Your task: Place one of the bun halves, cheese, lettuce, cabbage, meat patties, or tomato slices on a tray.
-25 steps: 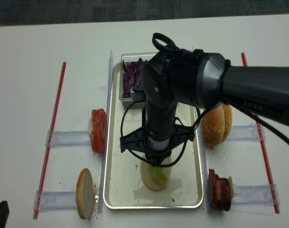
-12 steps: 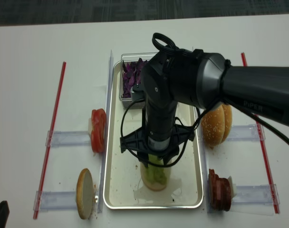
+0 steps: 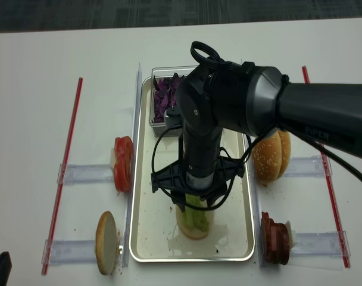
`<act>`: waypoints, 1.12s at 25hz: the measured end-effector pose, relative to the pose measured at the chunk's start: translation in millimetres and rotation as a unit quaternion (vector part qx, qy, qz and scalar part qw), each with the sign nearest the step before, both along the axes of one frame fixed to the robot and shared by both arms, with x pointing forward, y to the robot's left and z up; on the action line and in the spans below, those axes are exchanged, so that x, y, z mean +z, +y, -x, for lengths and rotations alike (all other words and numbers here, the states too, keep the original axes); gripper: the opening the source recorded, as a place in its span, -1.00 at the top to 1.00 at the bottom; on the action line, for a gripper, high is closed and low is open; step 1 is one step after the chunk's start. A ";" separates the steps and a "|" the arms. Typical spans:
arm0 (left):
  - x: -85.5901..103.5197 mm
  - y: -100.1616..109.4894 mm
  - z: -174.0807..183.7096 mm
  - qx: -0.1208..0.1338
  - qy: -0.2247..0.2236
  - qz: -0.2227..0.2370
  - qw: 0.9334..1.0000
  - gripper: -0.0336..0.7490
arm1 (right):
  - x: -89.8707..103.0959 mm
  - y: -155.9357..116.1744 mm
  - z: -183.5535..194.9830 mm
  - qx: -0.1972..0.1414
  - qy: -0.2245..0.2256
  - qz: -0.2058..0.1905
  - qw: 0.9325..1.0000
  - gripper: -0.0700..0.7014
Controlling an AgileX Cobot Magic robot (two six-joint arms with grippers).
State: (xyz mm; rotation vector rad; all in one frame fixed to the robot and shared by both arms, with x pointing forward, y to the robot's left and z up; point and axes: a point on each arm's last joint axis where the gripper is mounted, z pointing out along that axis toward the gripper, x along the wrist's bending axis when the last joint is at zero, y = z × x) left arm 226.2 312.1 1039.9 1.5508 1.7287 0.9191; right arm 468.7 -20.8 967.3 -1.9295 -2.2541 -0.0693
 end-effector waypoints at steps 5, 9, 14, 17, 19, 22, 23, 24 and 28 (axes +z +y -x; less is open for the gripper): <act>0.0 0.0 0.0 0.000 0.000 0.000 1.000 -0.50 | 0.0 0.0 0.0 0.000 0.000 0.000 1.000 -0.54; 0.0 0.0 0.0 0.000 0.000 0.000 1.000 -0.50 | 0.0 -0.2 0.1 -0.001 0.001 0.002 1.000 -0.57; 0.0 0.0 0.0 0.000 0.000 0.000 1.000 -0.50 | 7.2 -0.4 -1.7 0.006 0.003 0.017 1.000 -0.57; 0.0 0.0 0.0 0.000 0.000 0.000 1.000 -0.50 | 23.9 1.5 -7.4 0.014 -0.007 0.029 0.999 -0.57; 0.0 0.0 0.0 0.000 0.000 0.000 1.000 -0.50 | 37.1 6.2 -12.6 0.012 -0.023 0.018 0.999 -0.58; 0.0 0.0 0.0 0.000 0.000 0.000 1.000 -0.50 | 57.6 13.5 -20.2 0.011 -0.050 -0.006 0.999 -0.58; 0.0 0.0 0.0 0.000 0.000 0.000 1.000 -0.50 | 63.9 15.3 -22.6 0.011 -0.061 -0.012 0.998 -0.58; 0.0 0.0 0.0 0.000 0.000 0.000 1.000 -0.50 | 69.6 17.1 -24.4 0.009 -0.068 -0.019 0.997 -0.58; 0.0 0.0 0.0 0.000 0.000 0.000 1.000 -0.50 | 79.8 17.2 -30.1 -0.001 -0.078 -0.032 0.996 -0.58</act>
